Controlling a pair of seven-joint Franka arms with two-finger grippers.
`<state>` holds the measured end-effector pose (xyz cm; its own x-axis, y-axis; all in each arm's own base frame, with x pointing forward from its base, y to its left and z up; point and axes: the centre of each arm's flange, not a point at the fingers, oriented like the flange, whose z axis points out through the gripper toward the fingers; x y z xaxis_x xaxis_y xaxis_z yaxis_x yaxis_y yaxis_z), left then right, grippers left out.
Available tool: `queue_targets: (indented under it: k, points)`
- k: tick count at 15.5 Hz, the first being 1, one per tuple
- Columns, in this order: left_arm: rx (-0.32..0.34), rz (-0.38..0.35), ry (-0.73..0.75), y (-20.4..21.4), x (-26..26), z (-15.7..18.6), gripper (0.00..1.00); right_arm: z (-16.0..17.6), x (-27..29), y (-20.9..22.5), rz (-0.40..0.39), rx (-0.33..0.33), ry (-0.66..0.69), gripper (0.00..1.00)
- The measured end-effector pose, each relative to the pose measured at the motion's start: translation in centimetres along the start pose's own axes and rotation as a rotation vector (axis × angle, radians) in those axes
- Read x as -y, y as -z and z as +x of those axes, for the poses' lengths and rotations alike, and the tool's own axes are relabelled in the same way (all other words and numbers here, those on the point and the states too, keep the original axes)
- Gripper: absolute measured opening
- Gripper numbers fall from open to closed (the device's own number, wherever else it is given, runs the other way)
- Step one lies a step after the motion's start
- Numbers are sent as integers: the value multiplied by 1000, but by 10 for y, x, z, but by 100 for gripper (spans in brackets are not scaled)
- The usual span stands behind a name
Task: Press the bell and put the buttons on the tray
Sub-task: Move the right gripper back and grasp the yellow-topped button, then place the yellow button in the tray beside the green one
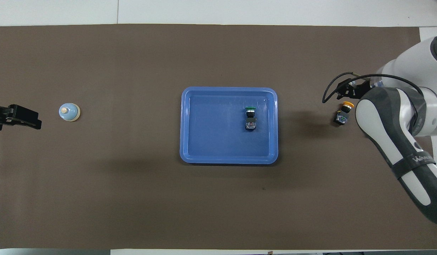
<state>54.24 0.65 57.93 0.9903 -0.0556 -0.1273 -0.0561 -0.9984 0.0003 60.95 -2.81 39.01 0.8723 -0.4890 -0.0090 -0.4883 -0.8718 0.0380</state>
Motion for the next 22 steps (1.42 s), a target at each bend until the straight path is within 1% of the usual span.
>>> queue_targets:
  k: [2,6,11,14,15,18,20,22]
  points:
    - [0,0,0,0,0,0,100,2,-21,-21,9,-14,-21,100]
    - [0,0,0,0,0,0,100,-3,-16,-46,26,-36,-44,100]
    - [0,0,0,0,0,0,100,-5,4,-90,32,-31,-73,100]
    - [0,0,0,0,0,0,100,-7,5,-103,22,-17,-72,100]
    - [0,0,0,0,0,0,100,-8,5,-105,22,-19,-71,93]
    - [0,0,0,0,0,0,100,-11,4,-106,17,-17,-67,60]
    - [0,0,0,0,0,0,100,-14,3,-103,3,4,-65,42]
    - [0,0,0,0,0,0,100,-18,4,-99,-15,30,-60,42]
